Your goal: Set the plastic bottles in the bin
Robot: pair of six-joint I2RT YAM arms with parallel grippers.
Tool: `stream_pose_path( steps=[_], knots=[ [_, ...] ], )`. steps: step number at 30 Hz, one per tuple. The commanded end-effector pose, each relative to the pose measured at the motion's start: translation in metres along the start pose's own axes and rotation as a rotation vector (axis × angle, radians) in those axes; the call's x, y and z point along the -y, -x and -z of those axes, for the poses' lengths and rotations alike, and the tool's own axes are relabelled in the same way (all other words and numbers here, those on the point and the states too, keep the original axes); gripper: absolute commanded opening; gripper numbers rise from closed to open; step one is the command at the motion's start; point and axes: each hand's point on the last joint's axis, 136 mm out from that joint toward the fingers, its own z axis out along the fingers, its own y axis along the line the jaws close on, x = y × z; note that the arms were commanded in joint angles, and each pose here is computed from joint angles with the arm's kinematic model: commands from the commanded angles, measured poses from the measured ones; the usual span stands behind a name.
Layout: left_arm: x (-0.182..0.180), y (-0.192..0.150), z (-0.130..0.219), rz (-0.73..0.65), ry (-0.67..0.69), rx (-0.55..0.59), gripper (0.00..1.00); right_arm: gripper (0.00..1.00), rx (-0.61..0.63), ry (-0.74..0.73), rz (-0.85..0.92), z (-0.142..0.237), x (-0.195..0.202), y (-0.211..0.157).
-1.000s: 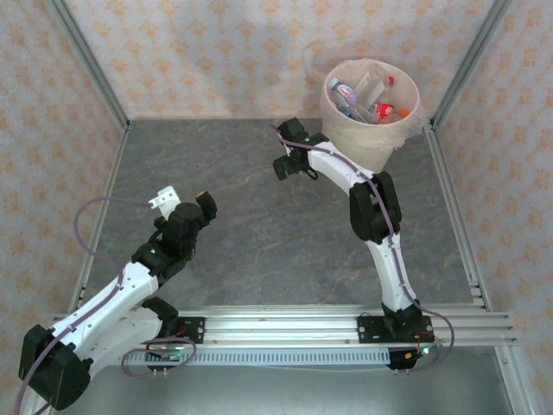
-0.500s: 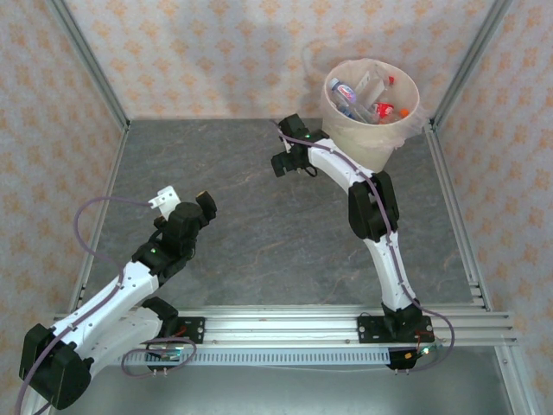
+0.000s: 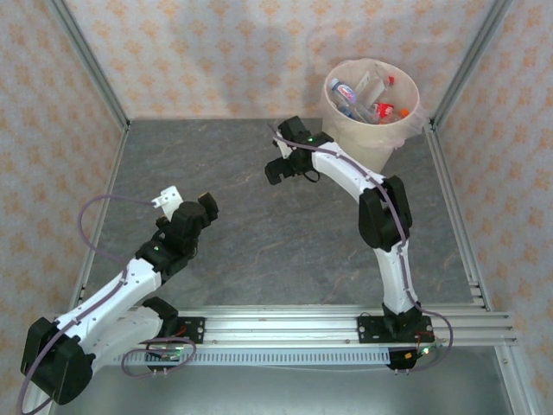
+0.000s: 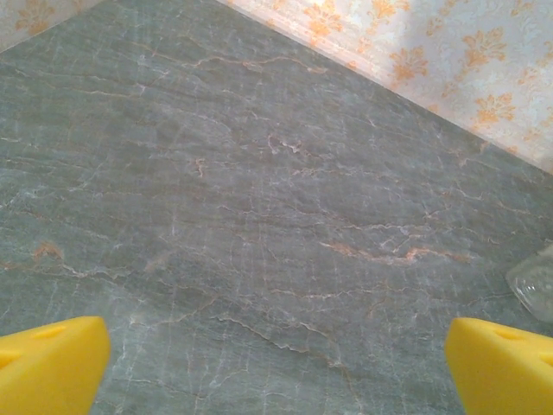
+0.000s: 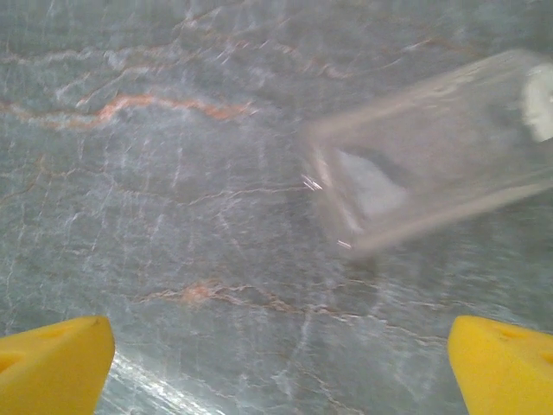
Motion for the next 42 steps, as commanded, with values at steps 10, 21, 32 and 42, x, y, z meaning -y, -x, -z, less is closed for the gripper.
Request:
stream_pose_path(
  steps=[10,21,32,42],
  knots=[
    [-0.004,-0.001,-0.003,0.013,0.024,-0.002,1.00,0.99,0.033,-0.244,-0.195,-0.033,0.044,0.016],
    [-0.006,-0.001,-0.004,0.007,0.039,0.000,1.00,0.99,0.157,-0.168,-0.521,-0.012,0.036,0.052],
    [0.000,-0.006,-0.012,-0.017,0.048,-0.027,1.00,0.99,0.303,-0.408,-1.034,-0.025,0.078,0.059],
    [-0.003,-0.006,-0.014,-0.040,0.069,-0.023,1.00,1.00,0.268,-0.439,-1.094,-0.059,0.078,0.051]
  ],
)
